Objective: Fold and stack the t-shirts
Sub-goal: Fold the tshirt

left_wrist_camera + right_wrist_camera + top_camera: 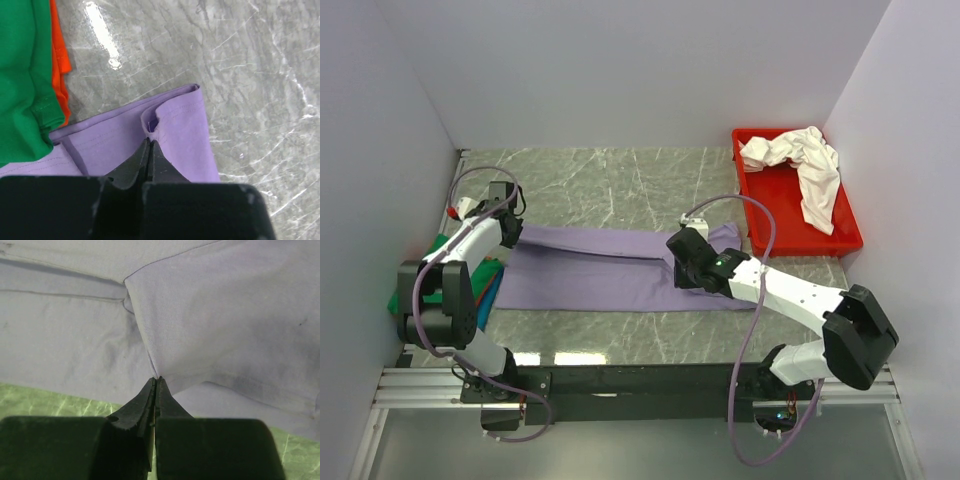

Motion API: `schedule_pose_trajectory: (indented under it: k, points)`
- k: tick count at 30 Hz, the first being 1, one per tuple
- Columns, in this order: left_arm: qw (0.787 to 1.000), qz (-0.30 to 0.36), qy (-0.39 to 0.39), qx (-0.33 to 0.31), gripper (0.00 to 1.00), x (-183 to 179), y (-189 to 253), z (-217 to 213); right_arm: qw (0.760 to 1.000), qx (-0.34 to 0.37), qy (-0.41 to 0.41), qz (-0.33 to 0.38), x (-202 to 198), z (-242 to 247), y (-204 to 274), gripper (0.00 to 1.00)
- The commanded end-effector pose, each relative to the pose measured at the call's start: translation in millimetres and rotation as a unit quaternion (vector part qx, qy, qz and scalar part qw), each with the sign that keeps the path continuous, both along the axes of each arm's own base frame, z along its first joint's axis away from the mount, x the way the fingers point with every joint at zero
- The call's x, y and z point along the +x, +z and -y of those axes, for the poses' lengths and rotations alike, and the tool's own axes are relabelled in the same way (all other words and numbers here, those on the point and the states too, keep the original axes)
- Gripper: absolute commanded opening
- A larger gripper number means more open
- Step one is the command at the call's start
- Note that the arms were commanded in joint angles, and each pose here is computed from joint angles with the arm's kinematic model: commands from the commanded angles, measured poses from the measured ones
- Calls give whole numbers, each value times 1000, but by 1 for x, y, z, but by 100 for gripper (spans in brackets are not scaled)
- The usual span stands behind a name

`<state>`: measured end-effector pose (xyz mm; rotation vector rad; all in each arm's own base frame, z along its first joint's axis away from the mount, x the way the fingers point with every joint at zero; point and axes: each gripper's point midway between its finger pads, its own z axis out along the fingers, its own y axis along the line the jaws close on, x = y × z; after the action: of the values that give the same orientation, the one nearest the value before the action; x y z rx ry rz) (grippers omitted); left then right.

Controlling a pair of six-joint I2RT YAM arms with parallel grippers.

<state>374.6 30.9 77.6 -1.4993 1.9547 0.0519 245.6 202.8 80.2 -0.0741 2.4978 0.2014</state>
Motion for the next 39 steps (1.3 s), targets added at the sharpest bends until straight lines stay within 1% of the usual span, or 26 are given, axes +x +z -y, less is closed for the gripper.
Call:
schedule_pose_trajectory:
  k: [1, 6, 10, 13, 14, 15, 16, 17, 19, 20, 21, 22, 23, 24, 25, 27, 31, 33, 34, 35, 36, 37, 38, 39]
  points:
    - [1000, 27, 4, 7, 1, 2, 19, -6, 1000, 17, 11, 9, -2, -5, 17, 0]
    - [1000, 16, 3, 0, 1, -5, 4, -5, 999, 36, 28, -12, -8, -16, 4, 1]
    - [1000, 18, 0, -5, 1, -7, -5, -4, 997, 48, 45, -33, -11, -27, -8, 6]
    - [1000, 19, -3, -7, 1, -9, -9, -2, 995, 66, 60, -38, -12, -36, -8, 15]
    - [1000, 19, -4, -8, 1, -11, -8, -2, 995, 69, 63, -37, -12, -37, -5, 20]
    - [1000, 21, -2, -6, 6, -12, -7, -3, 994, 76, 66, -32, -12, -37, 0, 23]
    - [1000, 22, -3, -6, 9, -13, -6, -3, 994, 80, 65, -34, -12, -35, 2, 27]
    - [1000, 29, 9, -6, 10, -15, -2, -12, 994, 81, 66, -33, -11, -32, 4, 33]
    - [999, 33, 9, -6, 23, -16, 2, -13, 995, 81, 48, -24, -6, -18, 13, 40]
    - [999, 36, 9, -4, 33, -16, 6, -13, 996, 81, 40, -19, -2, -12, 16, 45]
    - [999, 36, 10, -1, 53, -17, 8, -14, 996, 84, 30, -11, 2, -4, 22, 45]
    - [999, 40, 9, 0, 59, -14, 13, -15, 996, 85, 16, -9, 6, 4, 23, 45]
    - [999, 43, 1, 3, 61, -13, 18, -13, 996, 89, -9, -6, 16, 18, 24, 45]
    - [999, 44, -2, 3, 65, -13, 21, -11, 996, 91, -21, -3, 21, 25, 26, 45]
    - [999, 53, -2, 6, 67, -9, 29, -11, 995, 92, -29, 2, 26, 30, 29, 45]
    - [998, 65, -26, 11, 68, -3, 38, 1, 994, 85, -62, 9, 38, 44, 28, 46]
    - [995, 75, -72, 12, 66, 18, 52, 28, 987, 100, -124, 26, 72, 71, 33, 46]
    - [993, 59, -104, 12, 66, 27, 44, 49, 982, 91, -161, 27, 89, 93, 29, 46]
    - [990, 68, -120, 12, 66, 37, 51, 58, 982, 86, -164, 37, 99, 97, 36, 46]
    - [989, 47, -138, 14, 66, 40, 38, 70, 982, 84, -165, 36, 105, 98, 36, 46]
    - [989, 39, -144, 15, 66, 43, 35, 74, 983, 85, -159, 23, 108, 96, 29, 47]
    - [988, 38, -150, 13, 66, 50, 37, 79, 984, 88, -154, 23, 114, 93, 34, 46]
    - [988, 19, -156, 7, 65, 49, 23, 85, 984, 90, -150, 18, 115, 90, 32, 46]
    - [987, 16, -159, 2, 65, 50, 20, 88, 985, 96, -145, 14, 113, 86, 31, 46]
